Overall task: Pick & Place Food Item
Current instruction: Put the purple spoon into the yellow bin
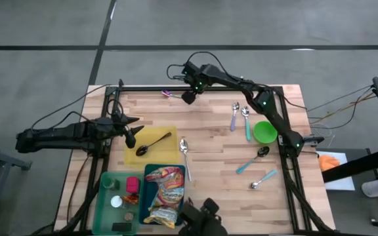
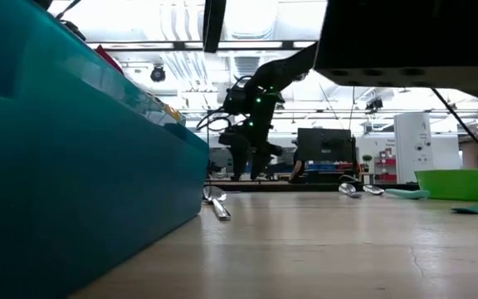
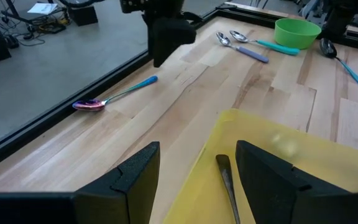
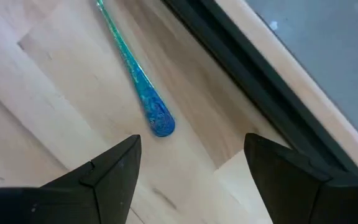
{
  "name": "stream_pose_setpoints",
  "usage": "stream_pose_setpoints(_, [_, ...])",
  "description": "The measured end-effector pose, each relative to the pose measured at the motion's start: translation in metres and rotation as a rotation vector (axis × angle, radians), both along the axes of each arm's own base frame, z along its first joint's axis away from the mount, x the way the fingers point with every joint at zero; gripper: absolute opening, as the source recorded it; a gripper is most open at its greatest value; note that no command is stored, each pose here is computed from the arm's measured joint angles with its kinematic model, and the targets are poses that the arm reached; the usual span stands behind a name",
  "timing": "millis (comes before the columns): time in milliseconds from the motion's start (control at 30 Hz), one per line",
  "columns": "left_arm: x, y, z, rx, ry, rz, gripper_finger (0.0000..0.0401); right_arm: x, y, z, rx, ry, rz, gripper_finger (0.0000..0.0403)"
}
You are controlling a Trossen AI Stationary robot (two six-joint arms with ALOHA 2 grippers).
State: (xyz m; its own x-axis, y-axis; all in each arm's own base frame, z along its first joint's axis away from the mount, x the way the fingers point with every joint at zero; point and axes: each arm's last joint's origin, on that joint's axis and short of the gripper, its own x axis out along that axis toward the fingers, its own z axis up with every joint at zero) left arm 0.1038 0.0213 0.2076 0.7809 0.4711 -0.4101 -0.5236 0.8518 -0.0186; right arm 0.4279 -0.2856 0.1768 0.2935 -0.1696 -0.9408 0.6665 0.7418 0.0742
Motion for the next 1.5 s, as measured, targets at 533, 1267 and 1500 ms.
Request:
stream_pose_setpoints(533, [0.000, 0.000, -0.018, -0.006, 0.059, -0.001, 0.0212, 0.004, -0.021, -0.018, 0.309, -0.309, 0.244, 0.0281])
stream_pose_setpoints(1267, [-0.002, 0.000, -0.069, -0.022, 0.202, -0.007, 0.0211, -0.016, -0.043, -0.035, 0.449, -0.396, 0.167, 0.0281])
stream_pose_setpoints(1500, [-0.002, 0.000, -0.071, -0.020, 0.201, -0.003, 0.0211, -0.014, -0.039, -0.035, 0.470, -0.389, 0.142, 0.0281])
